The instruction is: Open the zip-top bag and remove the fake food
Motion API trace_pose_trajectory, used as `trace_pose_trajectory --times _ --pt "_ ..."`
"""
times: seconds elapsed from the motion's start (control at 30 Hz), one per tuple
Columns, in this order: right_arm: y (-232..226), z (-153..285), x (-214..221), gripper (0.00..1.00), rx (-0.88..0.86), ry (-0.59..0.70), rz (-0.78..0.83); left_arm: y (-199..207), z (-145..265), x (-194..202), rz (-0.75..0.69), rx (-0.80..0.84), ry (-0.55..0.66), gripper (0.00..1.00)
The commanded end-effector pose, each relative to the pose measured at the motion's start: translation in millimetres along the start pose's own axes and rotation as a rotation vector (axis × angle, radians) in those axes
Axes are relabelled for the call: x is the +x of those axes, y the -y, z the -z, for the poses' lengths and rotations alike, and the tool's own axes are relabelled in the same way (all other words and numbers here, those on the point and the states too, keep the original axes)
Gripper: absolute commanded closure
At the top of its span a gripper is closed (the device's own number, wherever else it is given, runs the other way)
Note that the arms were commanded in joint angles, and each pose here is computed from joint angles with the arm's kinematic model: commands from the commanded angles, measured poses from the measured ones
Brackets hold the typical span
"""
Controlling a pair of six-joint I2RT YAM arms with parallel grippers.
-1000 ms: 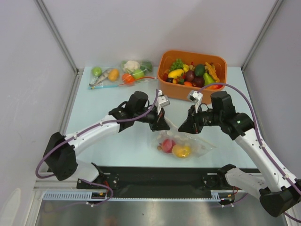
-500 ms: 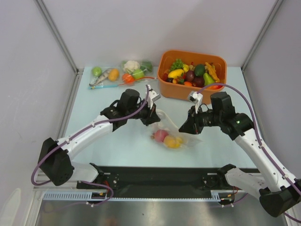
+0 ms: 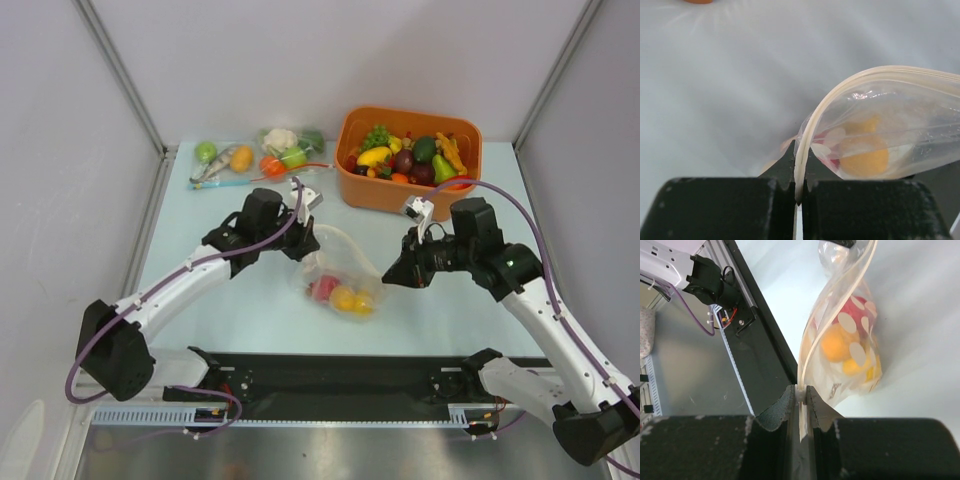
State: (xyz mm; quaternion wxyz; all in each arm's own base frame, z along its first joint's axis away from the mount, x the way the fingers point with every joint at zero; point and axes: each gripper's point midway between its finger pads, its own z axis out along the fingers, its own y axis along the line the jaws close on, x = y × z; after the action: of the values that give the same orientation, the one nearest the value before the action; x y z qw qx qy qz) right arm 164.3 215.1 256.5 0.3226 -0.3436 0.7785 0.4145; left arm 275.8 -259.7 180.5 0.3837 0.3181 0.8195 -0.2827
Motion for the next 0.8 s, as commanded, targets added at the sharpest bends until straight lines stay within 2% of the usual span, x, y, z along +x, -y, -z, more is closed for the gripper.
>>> trace_pose_trajectory --times 0.0,0.43,0.53,0.63,0.73,0.77 --pt "-9 5 4 1.0 -0.027 0.001 0.002 -25 14 -7 -0.019 -0.109 0.04 1.0" --pt "-8 10 12 1.0 -0.008 -0.012 -0.006 -42 23 -6 0.009 -0.151 0.049 1.0" --pt "-8 11 11 1.0 -0.005 -0.009 -0.005 -33 21 -8 -0.058 -0.086 0.058 1.0" --pt "-8 11 6 0.99 -0.004 0.0 -0.007 -10 24 -15 -0.124 0.041 0.126 1.0" --pt "-6 12 -1 0.72 0.01 0.019 -0.001 12 31 -14 -0.178 0.155 0.164 1.0" --pt "-6 12 -7 0.58 0.014 0.031 0.009 15 32 -13 -0.19 0.171 0.168 1.0"
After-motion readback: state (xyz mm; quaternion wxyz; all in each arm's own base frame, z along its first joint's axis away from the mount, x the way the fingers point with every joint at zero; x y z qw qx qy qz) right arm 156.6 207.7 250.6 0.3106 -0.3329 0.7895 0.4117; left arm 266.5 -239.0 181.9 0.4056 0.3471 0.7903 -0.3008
